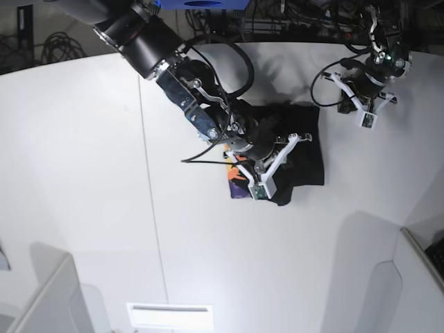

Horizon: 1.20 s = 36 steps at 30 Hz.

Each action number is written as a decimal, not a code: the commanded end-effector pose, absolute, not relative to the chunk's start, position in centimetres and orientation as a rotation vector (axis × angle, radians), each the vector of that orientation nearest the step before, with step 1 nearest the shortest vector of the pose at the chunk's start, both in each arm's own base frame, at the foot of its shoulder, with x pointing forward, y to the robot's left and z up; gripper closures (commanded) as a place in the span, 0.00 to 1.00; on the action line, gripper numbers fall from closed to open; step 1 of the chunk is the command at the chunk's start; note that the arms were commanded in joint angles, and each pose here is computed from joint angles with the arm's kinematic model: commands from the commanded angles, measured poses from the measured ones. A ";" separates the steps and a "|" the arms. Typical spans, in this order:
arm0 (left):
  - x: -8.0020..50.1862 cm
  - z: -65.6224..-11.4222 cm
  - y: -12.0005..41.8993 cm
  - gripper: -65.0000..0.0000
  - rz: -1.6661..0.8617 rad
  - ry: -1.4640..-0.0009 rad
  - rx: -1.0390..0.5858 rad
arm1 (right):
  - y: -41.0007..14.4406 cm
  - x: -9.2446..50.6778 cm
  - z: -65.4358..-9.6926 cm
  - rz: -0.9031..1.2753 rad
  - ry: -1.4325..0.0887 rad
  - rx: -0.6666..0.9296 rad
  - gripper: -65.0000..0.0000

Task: Fold the T-shirt properly
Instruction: 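Lift the strip end with the right gripper and fold it over toward the left gripper, then release the folded bundle and raise both grippers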

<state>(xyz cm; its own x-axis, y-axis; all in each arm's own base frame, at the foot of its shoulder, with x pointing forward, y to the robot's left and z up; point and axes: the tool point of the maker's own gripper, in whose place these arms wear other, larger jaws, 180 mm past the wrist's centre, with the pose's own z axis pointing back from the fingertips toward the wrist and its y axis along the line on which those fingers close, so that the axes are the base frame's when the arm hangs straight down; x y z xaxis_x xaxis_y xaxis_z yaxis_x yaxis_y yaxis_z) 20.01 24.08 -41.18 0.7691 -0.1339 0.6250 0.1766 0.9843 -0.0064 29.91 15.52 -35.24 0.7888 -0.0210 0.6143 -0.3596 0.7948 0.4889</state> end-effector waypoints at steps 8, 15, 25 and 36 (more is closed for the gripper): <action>17.2 -40.6 27.8 1.00 -0.104 -0.656 0.008 | 16.9 30.4 -34.3 0.195 -0.663 0.667 0.93; 16.4 -40.5 29.2 1.00 -0.079 -0.645 0.037 | 17.1 30.2 -34.2 0.198 -0.658 0.673 0.59; 16.4 -40.5 29.2 1.00 -0.078 -0.645 0.038 | 20.5 27.1 -32.5 0.364 -0.678 0.713 0.39; 16.7 -39.9 30.1 1.00 -0.061 -0.661 0.060 | 21.9 27.1 -31.4 0.421 -0.702 0.720 0.39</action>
<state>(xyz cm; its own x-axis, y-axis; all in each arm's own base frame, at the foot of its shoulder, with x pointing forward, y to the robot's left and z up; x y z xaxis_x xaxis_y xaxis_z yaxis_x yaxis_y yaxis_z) 16.21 29.76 -40.78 0.8046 -0.0572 0.5910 0.0279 0.9979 0.0585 26.93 20.85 -33.11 0.7165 0.1328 0.6848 -0.5499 0.7115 0.4374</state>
